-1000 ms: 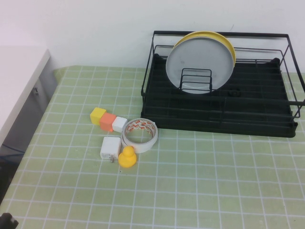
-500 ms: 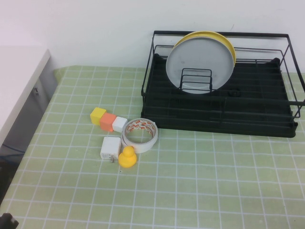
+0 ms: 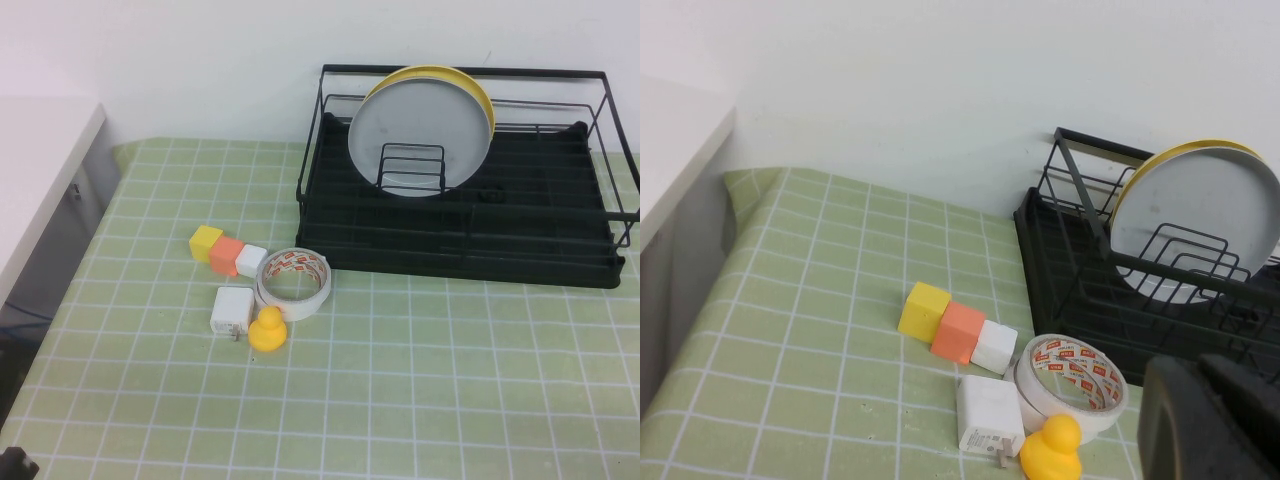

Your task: Place plate on rack

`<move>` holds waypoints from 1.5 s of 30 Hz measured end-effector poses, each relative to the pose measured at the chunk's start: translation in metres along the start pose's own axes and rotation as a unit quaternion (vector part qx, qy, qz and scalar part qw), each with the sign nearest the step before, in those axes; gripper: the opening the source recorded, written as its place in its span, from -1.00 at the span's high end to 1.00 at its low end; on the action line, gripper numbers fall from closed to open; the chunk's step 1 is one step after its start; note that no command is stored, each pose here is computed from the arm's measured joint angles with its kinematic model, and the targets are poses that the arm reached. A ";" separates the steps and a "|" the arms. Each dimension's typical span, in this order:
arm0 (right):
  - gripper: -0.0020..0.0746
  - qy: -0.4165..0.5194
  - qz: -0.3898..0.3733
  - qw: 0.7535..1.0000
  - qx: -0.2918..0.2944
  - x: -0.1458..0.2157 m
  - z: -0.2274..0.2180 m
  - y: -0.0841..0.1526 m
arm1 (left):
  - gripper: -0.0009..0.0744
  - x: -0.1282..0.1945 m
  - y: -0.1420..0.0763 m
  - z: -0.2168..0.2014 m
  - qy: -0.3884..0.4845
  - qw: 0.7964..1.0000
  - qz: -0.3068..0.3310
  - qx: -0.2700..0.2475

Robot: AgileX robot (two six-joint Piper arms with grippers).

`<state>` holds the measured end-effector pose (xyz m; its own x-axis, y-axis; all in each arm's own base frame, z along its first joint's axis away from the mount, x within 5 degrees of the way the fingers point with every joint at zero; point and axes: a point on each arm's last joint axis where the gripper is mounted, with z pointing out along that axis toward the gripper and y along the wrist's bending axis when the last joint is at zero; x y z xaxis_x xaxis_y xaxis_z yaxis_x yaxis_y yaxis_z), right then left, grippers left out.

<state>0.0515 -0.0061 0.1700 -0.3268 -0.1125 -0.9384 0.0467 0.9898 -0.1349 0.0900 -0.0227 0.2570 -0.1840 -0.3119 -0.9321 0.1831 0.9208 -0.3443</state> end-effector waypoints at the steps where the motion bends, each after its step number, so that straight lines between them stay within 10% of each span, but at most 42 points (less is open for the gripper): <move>1: 0.93 0.001 -0.006 1.000 0.000 0.000 0.000 0.000 | 0.98 0.000 0.000 0.000 0.000 1.000 0.000 0.000; 45: 0.93 0.005 -0.023 1.000 0.001 0.000 0.000 0.000 | 0.98 0.007 0.005 0.001 -0.020 0.999 -0.039 -0.002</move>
<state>0.0511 -0.0063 0.1701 -0.3373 -0.1563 -0.9283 0.0328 0.9836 -0.1775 0.0908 -0.0210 0.2487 -0.1584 -0.3915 -0.9064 0.1657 0.8945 -0.4153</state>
